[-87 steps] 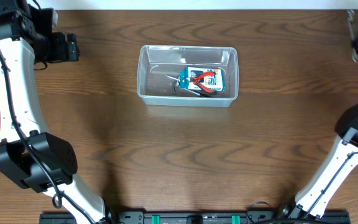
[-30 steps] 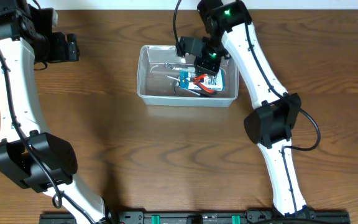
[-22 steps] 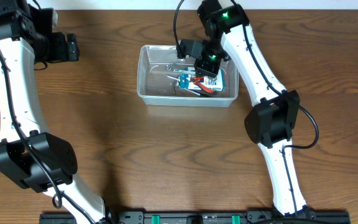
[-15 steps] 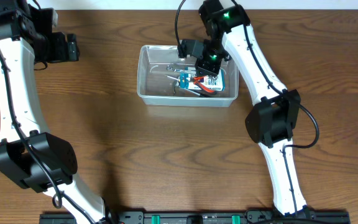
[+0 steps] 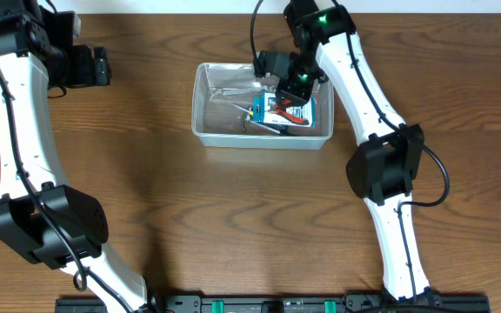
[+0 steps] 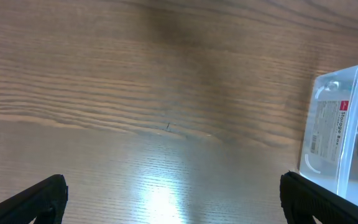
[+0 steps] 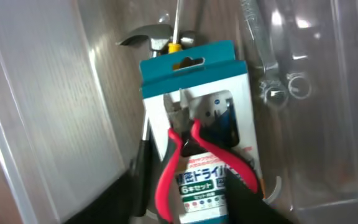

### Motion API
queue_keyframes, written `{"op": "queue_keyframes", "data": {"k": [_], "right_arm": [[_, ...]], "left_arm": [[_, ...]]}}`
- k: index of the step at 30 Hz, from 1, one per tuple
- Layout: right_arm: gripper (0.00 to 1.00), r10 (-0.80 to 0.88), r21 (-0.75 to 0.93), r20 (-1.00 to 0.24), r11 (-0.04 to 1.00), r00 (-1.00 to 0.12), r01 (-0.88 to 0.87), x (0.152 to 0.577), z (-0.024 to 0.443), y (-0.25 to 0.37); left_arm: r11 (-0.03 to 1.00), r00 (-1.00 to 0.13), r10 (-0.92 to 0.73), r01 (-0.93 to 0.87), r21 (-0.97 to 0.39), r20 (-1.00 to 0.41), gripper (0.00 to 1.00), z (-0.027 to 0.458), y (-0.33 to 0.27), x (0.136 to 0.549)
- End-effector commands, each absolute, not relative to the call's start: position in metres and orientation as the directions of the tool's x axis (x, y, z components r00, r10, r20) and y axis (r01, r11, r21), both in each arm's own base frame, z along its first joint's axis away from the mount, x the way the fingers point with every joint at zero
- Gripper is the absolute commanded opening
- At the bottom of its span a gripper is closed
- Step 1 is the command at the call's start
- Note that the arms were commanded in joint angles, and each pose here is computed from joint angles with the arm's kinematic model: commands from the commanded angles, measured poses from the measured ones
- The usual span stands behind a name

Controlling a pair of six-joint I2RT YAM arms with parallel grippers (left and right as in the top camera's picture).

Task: Pack container

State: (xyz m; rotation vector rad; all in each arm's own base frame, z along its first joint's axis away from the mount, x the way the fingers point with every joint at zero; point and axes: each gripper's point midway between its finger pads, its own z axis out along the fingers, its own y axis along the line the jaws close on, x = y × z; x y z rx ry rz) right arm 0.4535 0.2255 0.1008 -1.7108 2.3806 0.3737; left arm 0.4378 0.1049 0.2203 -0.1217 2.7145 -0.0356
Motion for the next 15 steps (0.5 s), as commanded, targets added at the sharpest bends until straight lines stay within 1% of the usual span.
{"op": "queue_keyframes", "data": {"k": [1, 2, 3, 4, 6, 11, 15], "right_arm": [[0.74, -0.872, 0.100, -0.315, 0.361, -0.374, -0.927, 0.457, 0.108, 0.228], [0.79, -0.866, 0.099, -0.319, 0.372, -0.384, -0.923, 0.458, 0.111, 0.228], [0.91, -0.854, 0.097, -0.328, 0.394, -0.403, -0.914, 0.460, 0.116, 0.229], [0.99, -0.844, 0.097, -0.339, 0.408, -0.415, -0.908, 0.460, 0.122, 0.230], [0.99, -0.818, 0.099, -0.377, 0.431, -0.435, -0.897, 0.461, 0.139, 0.234], [0.99, -0.728, 0.039, -0.481, 0.538, -0.487, -0.842, 0.468, 0.206, 0.230], [0.99, -0.637, -0.061, -0.540, 0.682, -0.550, -0.729, 0.472, 0.267, 0.199]], "left_arm": [[0.996, -0.908, -0.089, -0.082, -0.033, -0.409, 0.98, 0.221, 0.108, 0.436], [0.996, -0.908, -0.089, -0.082, -0.033, -0.409, 0.98, 0.221, 0.108, 0.436], [0.996, -0.908, -0.089, -0.082, -0.033, -0.409, 0.98, 0.221, 0.108, 0.436], [0.996, -0.908, -0.089, -0.082, -0.034, -0.409, 0.98, 0.221, 0.108, 0.436], [0.996, -0.908, -0.089, -0.082, -0.034, -0.409, 0.98, 0.221, 0.108, 0.436], [0.996, -0.908, -0.089, -0.082, -0.033, -0.409, 0.98, 0.221, 0.108, 0.436], [0.996, -0.908, -0.089, -0.082, -0.033, -0.409, 0.98, 0.221, 0.108, 0.436]]}}
